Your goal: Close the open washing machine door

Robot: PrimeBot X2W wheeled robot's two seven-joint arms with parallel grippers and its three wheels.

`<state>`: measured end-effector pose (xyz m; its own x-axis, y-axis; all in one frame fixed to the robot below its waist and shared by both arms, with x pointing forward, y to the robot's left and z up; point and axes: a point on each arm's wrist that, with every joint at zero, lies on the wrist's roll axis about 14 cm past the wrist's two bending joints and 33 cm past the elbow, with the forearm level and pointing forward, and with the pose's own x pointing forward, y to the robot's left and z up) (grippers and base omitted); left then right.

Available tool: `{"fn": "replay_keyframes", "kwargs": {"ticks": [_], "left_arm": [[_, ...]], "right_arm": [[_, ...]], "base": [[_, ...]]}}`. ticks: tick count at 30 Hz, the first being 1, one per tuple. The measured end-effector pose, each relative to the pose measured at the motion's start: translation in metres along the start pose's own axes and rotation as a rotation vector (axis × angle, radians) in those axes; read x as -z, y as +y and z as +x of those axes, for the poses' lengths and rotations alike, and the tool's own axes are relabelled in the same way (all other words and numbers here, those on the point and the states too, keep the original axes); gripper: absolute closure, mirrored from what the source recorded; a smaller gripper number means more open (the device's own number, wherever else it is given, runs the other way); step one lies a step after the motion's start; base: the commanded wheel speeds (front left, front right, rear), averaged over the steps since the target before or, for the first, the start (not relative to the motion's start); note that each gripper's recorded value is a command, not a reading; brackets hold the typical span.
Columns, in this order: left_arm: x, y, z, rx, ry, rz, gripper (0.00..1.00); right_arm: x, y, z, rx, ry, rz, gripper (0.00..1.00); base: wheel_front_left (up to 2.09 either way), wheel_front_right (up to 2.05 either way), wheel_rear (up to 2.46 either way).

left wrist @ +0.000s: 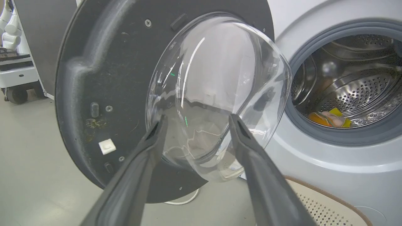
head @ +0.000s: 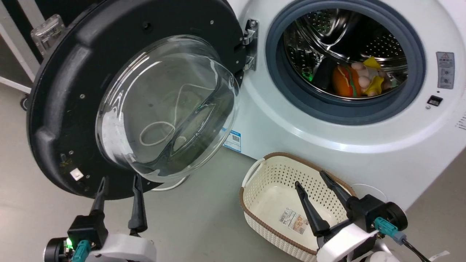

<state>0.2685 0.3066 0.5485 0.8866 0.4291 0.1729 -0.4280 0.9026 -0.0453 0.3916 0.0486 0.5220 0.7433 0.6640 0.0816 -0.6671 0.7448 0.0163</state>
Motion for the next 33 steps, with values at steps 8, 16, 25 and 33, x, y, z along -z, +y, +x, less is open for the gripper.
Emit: {"fn": "replay_keyframes", "kwargs": {"ticks": [8, 16, 25, 33], "left_arm": [[-0.011, 0.01, -0.005, 0.003, -0.038, 0.049, 1.0], [-0.087, 0.053, 0.011, -0.049, -0.265, 0.121, 1.0], [-0.142, 0.138, 0.049, -0.223, -0.402, 0.095, 1.0], [-0.113, 0.199, 0.092, -0.356, -0.209, -0.247, 1.0]], "right_arm": [[0.002, 0.011, 0.005, -0.034, -0.004, 0.005, 0.0], [0.01, 0.011, 0.012, -0.043, 0.0, 0.017, 0.0], [0.035, 0.006, 0.017, -0.046, 0.039, 0.033, 0.0], [0.039, -0.006, 0.019, -0.018, 0.035, 0.042, 0.0]], "base": [[0.0, 0.0, 0.0], [0.0, 0.0, 0.0], [0.0, 0.0, 0.0], [0.0, 0.0, 0.0]]}}
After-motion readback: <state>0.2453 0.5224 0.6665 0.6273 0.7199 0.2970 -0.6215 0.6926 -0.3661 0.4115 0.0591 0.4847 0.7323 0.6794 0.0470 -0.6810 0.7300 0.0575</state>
